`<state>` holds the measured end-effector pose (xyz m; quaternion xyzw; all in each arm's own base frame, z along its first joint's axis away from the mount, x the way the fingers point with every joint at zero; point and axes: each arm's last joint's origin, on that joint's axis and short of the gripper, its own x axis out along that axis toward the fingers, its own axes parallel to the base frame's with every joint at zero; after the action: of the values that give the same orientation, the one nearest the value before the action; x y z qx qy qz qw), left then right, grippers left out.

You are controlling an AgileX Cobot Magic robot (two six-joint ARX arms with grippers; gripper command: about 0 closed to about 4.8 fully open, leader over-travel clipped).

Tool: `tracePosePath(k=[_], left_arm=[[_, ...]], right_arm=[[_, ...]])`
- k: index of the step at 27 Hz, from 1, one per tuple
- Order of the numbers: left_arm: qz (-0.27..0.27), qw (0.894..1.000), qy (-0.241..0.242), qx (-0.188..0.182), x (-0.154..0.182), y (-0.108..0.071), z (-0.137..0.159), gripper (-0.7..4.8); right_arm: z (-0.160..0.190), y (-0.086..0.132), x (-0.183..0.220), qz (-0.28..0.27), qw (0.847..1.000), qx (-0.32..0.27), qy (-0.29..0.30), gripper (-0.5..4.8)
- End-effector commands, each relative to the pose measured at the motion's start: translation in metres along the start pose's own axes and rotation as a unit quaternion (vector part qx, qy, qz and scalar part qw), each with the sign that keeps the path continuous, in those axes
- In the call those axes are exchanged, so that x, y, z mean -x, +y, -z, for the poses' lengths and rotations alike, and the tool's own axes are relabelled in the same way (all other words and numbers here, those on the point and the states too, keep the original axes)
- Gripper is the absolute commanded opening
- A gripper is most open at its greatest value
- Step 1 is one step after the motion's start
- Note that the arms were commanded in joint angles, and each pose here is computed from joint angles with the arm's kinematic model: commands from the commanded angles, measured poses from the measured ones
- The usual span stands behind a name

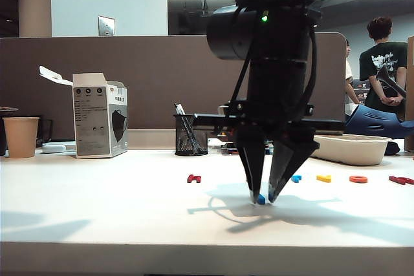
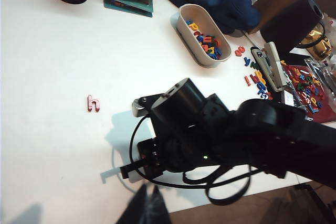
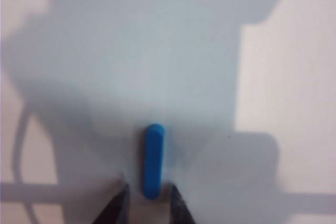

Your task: Select the appropriate letters from the row of letter magnets placed on the table to arrange into the word "love".

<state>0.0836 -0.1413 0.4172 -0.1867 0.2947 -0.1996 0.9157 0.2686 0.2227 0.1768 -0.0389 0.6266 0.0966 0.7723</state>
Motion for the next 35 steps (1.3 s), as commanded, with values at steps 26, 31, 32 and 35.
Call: tracePosePath(k=[26,31,32,35], left_arm=[[0.003,1.0,-0.004,0.0,0.001,-0.001,-0.001,-0.04],[0.003,1.0,-0.004,0.0,0.001,-0.001,-0.001,-0.04],[0.003,1.0,-0.004,0.0,0.001,-0.001,-0.001,-0.04],[0.003,1.0,-0.004,0.0,0.001,-0.001,-0.001,-0.04]], right_arm=[[-0.055,-0.141,0.025,0.094,0.993,-0.048,-0.044,2.19],[-0.061,-0.142,0.01,0.096,0.993,-0.048,-0.046,2.19],[-0.062,-0.142,0.009,0.096,0.993,-0.047,-0.047,2.18],[-0.066,-0.144,0.007,0.094,0.993,-0.041,-0.062,2.17]])
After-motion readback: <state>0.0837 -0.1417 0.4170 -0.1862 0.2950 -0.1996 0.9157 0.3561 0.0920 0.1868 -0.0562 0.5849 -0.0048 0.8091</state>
